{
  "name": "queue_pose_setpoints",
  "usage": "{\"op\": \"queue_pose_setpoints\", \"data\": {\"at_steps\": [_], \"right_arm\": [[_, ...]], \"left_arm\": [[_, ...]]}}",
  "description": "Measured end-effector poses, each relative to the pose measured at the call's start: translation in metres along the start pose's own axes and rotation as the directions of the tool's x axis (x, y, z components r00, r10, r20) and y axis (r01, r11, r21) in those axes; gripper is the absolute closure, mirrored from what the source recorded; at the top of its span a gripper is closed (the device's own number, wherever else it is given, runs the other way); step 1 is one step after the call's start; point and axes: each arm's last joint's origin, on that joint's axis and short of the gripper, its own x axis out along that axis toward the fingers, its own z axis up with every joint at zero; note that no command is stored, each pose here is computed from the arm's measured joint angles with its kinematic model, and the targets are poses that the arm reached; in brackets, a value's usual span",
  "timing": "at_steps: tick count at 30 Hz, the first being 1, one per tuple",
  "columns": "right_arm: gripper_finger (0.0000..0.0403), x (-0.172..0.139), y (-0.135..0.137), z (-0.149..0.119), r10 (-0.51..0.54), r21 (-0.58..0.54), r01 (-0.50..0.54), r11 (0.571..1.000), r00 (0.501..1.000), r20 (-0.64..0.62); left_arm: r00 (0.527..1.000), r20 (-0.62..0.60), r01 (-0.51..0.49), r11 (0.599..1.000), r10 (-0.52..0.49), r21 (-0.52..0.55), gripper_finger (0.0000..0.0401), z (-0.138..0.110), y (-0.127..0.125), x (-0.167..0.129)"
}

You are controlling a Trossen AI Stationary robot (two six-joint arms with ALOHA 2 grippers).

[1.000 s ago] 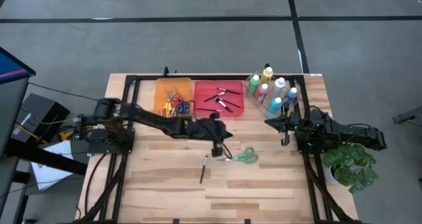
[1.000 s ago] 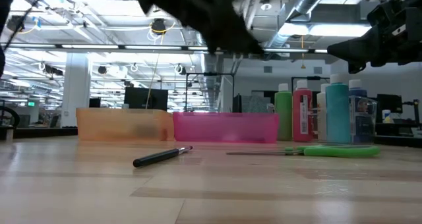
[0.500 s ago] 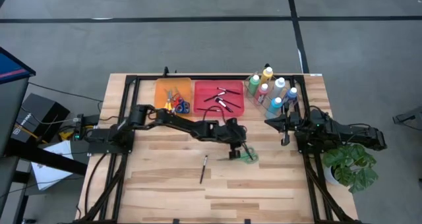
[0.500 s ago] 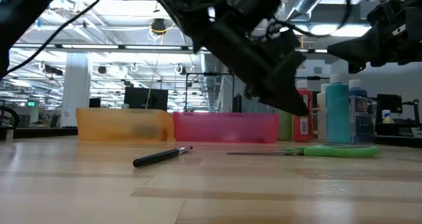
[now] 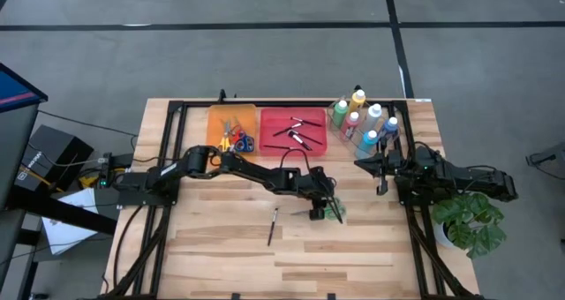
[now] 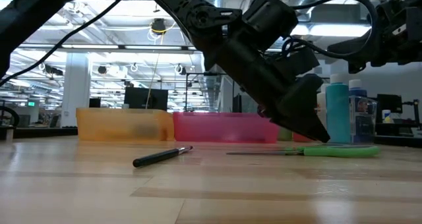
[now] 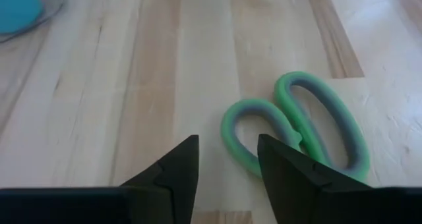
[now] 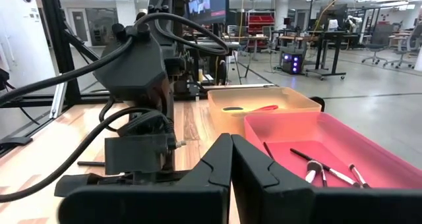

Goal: Pick & Place Paint Supplies
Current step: Put the green scissors into the orange bin

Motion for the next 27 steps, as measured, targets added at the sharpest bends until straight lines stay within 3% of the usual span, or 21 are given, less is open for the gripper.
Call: {"op": "queue_pose_setpoints", "data": {"at_steps": [15,23,27], "right_arm": [[0.0403,0.000,0.000,0.000,0.000,0.000,0.000,1.000,1.000,0.000],[0.0403,0.000,0.000,0.000,0.000,0.000,0.000,1.000,1.000,0.000],[0.0403,0.000,0.000,0.000,0.000,0.000,0.000,1.000,1.000,0.000]], "left_arm": [[1.000,-0.031,-0.003,1.000,0.003,0.001,0.0252,-0.005,0.001,0.002],[0.965,-0.237,-0.113,0.994,0.110,-0.001,0.0273,-0.020,0.008,-0.005],[0.951,-0.282,-0.145,0.988,0.126,-0.046,0.0280,-0.018,0.012,-0.014]]}}
